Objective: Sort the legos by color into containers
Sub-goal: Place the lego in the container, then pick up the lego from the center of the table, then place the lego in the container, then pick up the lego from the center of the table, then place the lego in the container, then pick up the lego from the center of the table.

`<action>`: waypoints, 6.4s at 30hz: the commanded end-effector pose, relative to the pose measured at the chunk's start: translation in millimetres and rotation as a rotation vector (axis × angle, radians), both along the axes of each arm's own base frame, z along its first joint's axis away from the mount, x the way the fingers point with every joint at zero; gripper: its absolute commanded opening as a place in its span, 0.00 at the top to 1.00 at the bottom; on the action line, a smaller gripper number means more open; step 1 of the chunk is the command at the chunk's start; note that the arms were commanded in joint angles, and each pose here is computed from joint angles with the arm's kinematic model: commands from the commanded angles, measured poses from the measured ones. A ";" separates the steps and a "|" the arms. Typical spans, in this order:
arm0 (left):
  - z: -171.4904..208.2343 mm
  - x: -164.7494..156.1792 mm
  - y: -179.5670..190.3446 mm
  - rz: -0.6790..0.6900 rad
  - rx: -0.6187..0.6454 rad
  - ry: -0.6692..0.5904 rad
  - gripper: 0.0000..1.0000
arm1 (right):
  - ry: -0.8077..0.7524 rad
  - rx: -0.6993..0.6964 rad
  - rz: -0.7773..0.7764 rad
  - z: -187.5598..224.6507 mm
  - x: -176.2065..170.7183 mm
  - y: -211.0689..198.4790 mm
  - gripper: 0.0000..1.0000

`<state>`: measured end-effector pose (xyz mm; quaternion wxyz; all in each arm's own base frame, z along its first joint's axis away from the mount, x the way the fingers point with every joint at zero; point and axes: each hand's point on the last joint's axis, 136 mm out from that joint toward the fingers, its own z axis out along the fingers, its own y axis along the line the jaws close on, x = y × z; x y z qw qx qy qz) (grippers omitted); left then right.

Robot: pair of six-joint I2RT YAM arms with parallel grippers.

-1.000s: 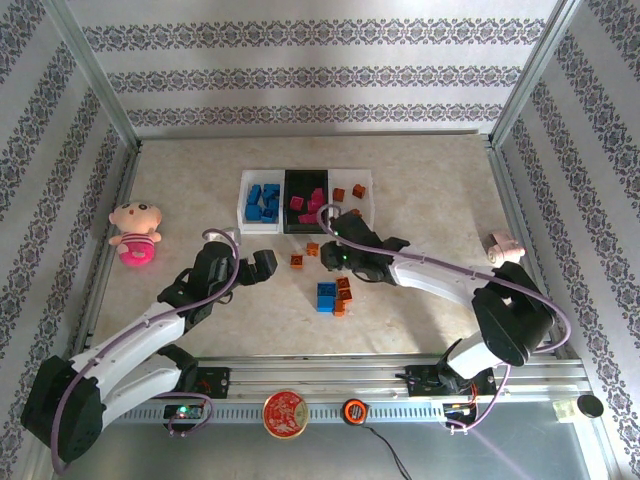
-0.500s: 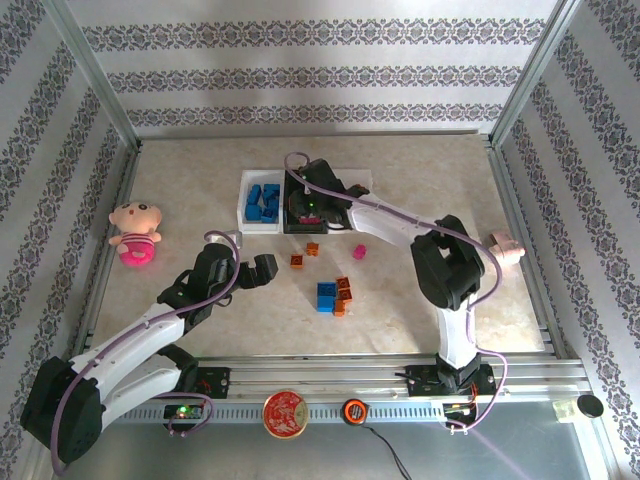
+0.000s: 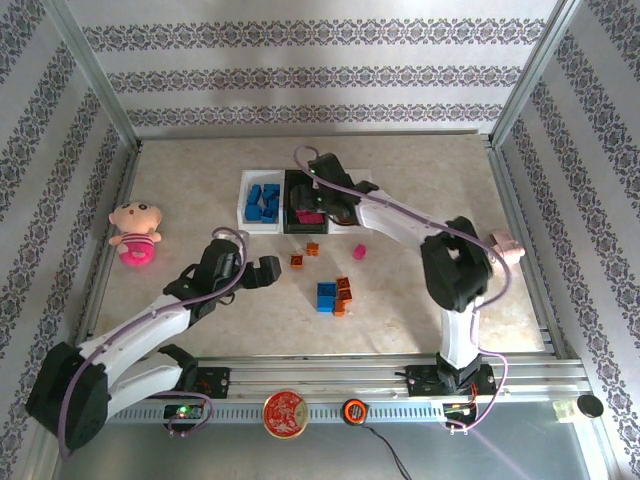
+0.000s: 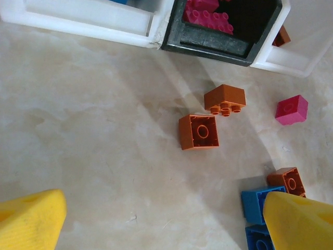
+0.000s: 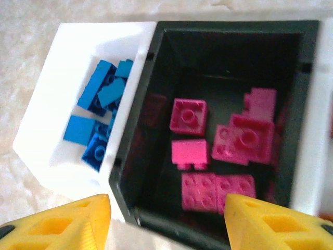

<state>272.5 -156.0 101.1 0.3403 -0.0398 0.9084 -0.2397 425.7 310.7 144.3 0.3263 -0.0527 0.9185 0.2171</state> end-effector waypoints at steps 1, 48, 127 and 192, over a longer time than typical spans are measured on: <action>5.8 11.2 -17.2 -0.061 -0.002 -0.008 0.06 | -0.100 0.034 -0.049 36.8 -18.0 -24.2 0.38; -93.5 65.6 -75.5 -0.153 0.261 0.075 0.60 | -0.058 0.103 -0.187 -8.8 -119.4 -137.6 0.34; 33.0 -16.2 9.6 0.041 0.047 -0.239 0.00 | 0.144 -0.011 -0.164 -94.7 -81.9 -108.8 0.78; -68.1 95.9 -120.9 -0.169 0.403 -0.058 0.36 | -0.120 0.174 -0.107 23.6 -137.1 -126.5 0.34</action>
